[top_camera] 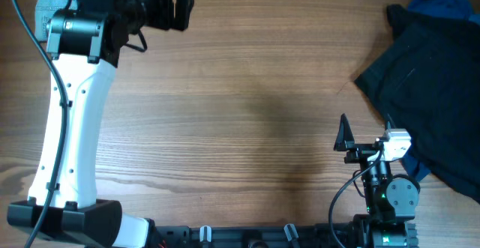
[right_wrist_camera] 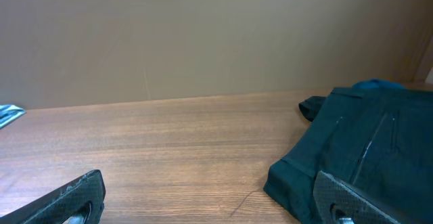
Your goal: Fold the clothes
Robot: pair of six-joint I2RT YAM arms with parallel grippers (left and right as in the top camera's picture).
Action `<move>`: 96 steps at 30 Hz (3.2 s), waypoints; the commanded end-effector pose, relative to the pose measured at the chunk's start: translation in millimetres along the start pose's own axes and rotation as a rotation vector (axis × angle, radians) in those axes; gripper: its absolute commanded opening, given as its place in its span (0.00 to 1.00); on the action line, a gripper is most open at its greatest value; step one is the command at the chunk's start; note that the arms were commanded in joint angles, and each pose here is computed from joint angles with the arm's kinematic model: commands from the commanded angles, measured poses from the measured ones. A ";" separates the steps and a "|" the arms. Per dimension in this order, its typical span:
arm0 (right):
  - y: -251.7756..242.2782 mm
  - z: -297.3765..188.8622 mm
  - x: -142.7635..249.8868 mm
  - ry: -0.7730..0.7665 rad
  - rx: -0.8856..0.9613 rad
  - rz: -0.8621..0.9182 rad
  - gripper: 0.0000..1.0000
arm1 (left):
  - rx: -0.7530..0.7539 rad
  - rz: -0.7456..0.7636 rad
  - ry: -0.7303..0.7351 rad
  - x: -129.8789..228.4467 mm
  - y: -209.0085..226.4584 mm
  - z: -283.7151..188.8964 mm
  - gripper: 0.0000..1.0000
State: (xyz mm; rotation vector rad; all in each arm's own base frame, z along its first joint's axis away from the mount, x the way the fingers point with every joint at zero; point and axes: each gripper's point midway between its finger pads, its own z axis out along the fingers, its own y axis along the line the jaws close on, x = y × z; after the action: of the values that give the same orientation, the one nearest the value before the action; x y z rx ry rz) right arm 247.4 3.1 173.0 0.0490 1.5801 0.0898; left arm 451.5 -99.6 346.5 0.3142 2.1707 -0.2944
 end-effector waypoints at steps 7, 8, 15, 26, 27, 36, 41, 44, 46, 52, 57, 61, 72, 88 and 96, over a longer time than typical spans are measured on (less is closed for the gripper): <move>1.4 -0.7 -2.6 -0.012 -0.011 -0.008 1.00 | -0.009 -0.189 -0.171 22.3 6.8 -24.6 1.00; 1.4 -0.7 -2.6 -0.012 -0.011 -0.008 1.00 | -0.016 -0.214 -0.184 28.3 8.6 -31.4 1.00; 1.4 -0.7 -2.6 -0.012 -0.011 -0.008 1.00 | -0.093 -0.245 -0.273 89.9 28.6 -62.8 1.00; 1.4 -0.7 -2.6 -0.012 -0.011 -0.008 1.00 | -0.159 -0.228 -0.469 180.3 32.4 -97.7 1.00; 1.4 -0.7 -2.6 -0.012 -0.011 -0.008 1.00 | -0.159 -0.224 -0.486 185.1 31.7 -98.8 1.00; 1.4 -0.7 -2.6 -0.012 -0.011 -0.008 1.00 | -0.194 -0.335 -0.690 224.1 39.4 -107.3 1.00; 1.4 -0.7 -2.6 -0.012 -0.011 -0.008 1.00 | -0.224 -0.373 -0.738 234.6 45.9 -110.2 1.00; 1.4 -0.7 -2.6 -0.012 -0.011 -0.008 1.00 | -0.229 -0.369 -0.748 239.5 46.2 -109.4 1.00; 1.4 -0.7 -2.6 -0.012 -0.011 -0.008 1.00 | -0.232 -0.369 -0.750 243.4 46.9 -107.6 1.00; 1.4 -0.7 -2.6 -0.012 -0.011 -0.007 1.00 | -0.230 -0.366 -0.763 252.7 47.1 -103.3 1.00; 1.4 -0.7 -2.6 -0.012 -0.011 -0.008 1.00 | -0.229 -0.364 -0.765 252.3 47.0 -103.8 1.00; 1.4 -0.7 -2.6 -0.012 -0.011 -0.008 1.00 | -0.231 -0.373 -0.732 258.6 47.4 -98.5 1.00; 1.4 -0.7 -2.6 -0.012 -0.011 -0.008 1.00 | -0.243 -0.398 -0.648 276.0 49.4 -86.2 1.00; 1.4 -0.7 -2.6 -0.012 -0.011 -0.008 1.00 | -0.228 -0.334 -0.756 252.6 45.0 -102.7 1.00; 1.4 -0.7 -2.6 -0.012 -0.011 -0.008 1.00 | -0.248 -0.377 -0.611 282.5 48.6 -81.5 1.00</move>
State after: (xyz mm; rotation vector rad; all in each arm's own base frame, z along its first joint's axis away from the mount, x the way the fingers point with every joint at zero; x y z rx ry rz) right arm 247.4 3.1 172.9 0.0490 1.5805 0.0898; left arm 246.6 3.0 160.6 -0.2994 1.6133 -0.2967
